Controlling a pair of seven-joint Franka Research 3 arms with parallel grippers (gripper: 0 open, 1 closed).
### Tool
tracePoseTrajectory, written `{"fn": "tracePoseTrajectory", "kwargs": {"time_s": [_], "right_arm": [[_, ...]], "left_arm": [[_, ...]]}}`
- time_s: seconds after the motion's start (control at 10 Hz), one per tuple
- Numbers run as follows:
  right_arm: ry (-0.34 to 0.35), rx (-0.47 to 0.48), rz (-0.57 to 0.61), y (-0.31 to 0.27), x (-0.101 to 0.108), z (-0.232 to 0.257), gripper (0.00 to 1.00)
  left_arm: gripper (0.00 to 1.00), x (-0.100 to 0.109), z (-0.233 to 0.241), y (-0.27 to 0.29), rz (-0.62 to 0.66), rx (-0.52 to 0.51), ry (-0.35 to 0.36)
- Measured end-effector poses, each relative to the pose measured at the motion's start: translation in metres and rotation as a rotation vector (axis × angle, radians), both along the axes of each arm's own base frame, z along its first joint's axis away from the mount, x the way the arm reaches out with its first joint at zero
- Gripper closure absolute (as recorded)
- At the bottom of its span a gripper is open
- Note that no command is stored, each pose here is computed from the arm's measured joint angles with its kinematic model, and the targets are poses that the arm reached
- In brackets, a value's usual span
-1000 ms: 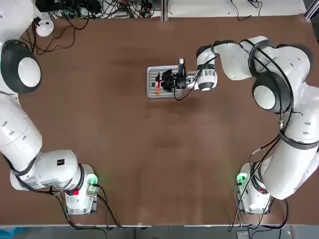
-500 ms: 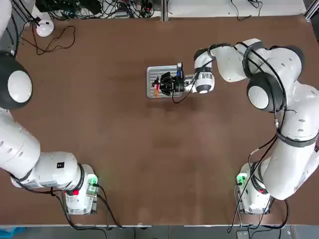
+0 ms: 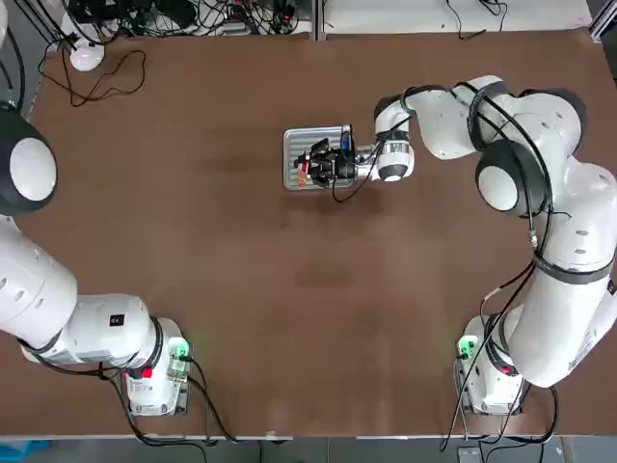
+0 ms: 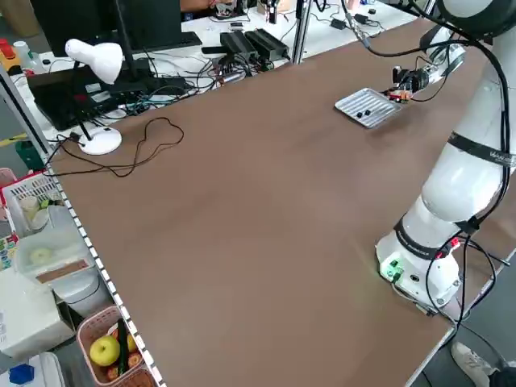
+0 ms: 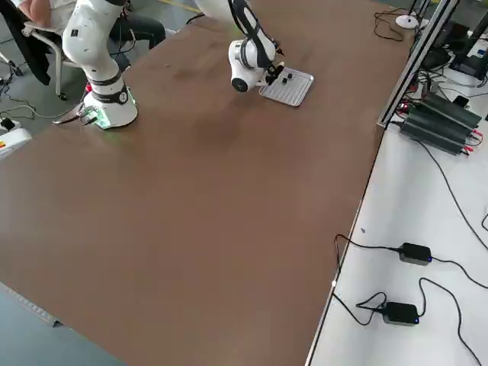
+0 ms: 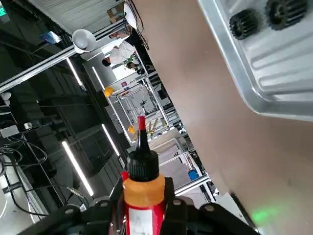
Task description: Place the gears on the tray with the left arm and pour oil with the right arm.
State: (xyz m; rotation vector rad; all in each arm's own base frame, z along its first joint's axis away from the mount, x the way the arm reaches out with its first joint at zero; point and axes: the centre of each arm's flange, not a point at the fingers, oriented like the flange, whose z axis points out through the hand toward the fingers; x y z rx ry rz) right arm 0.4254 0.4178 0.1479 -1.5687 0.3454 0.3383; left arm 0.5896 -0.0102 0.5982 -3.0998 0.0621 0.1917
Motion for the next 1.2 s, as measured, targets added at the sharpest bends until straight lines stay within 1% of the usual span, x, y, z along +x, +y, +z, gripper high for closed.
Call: {"fn": "tracePoseTrajectory", "kwargs": {"time_s": [0.5, 0.9, 1.1, 1.2], "right_arm": [[0.025, -0.011, 0.000, -0.002, -0.003, -0.011, 0.66], [0.032, -0.011, 0.000, -0.002, -0.003, -0.012, 0.66], [0.027, -0.014, -0.007, -0.005, 0.000, -0.011, 0.66], [0.009, -0.007, -0.015, -0.006, 0.008, -0.004, 0.66]], "left_arm": [[0.01, 0.000, 0.000, 0.006, 0.004, -0.004, 0.002], [0.01, 0.000, 0.000, 0.005, 0.002, -0.004, 0.002], [0.01, 0.000, 0.000, 0.005, 0.002, -0.004, 0.002], [0.01, 0.000, 0.000, 0.005, 0.002, -0.004, 0.002]]}}
